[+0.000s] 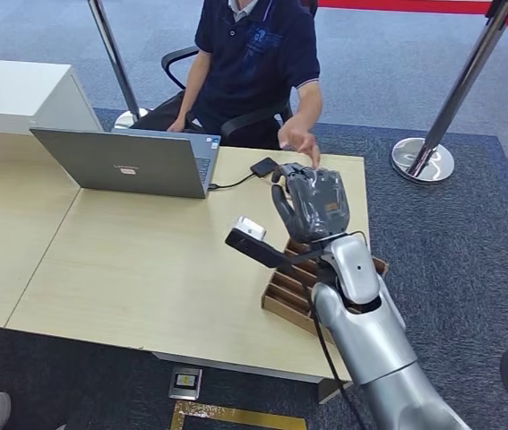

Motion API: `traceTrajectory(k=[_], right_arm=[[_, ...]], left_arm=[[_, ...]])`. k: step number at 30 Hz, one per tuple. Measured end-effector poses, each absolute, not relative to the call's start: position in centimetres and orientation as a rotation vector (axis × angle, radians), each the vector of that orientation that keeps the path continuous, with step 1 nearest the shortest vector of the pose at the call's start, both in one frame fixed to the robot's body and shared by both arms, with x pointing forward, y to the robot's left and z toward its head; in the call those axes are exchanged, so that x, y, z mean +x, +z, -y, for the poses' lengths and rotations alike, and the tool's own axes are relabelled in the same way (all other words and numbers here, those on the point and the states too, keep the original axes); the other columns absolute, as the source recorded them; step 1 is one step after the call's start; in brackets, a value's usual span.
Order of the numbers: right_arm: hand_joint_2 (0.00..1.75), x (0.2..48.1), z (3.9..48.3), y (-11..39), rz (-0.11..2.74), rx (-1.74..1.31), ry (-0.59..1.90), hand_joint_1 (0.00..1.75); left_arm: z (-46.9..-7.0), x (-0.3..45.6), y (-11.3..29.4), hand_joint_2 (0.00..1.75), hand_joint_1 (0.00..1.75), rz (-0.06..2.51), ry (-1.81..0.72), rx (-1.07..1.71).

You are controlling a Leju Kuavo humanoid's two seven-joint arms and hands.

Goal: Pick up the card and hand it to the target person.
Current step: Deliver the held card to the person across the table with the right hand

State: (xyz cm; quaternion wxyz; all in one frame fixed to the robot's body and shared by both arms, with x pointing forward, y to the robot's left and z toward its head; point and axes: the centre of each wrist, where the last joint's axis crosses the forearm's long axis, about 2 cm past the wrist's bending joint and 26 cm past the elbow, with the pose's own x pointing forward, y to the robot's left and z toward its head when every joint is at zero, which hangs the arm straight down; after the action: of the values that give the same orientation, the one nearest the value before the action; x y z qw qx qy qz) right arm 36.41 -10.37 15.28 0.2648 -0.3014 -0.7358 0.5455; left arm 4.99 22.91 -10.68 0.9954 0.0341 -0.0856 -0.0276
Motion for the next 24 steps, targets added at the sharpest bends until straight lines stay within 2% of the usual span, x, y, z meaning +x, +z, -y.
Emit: traceTrajectory(k=[10,24], right_arm=[[1.75,37.9,6.6,16.3,1.914,-0.783,1.608,1.75],[1.75,38.2,5.7,16.5,1.852,-0.785,1.626,1.75]], left_arm=[[-23.0,5.3,-10.6,0.00,0.00,0.172,-0.100,0.070],[-23.2,5.3,-10.7,0.00,0.00,0.168,-0.106,0.075]])
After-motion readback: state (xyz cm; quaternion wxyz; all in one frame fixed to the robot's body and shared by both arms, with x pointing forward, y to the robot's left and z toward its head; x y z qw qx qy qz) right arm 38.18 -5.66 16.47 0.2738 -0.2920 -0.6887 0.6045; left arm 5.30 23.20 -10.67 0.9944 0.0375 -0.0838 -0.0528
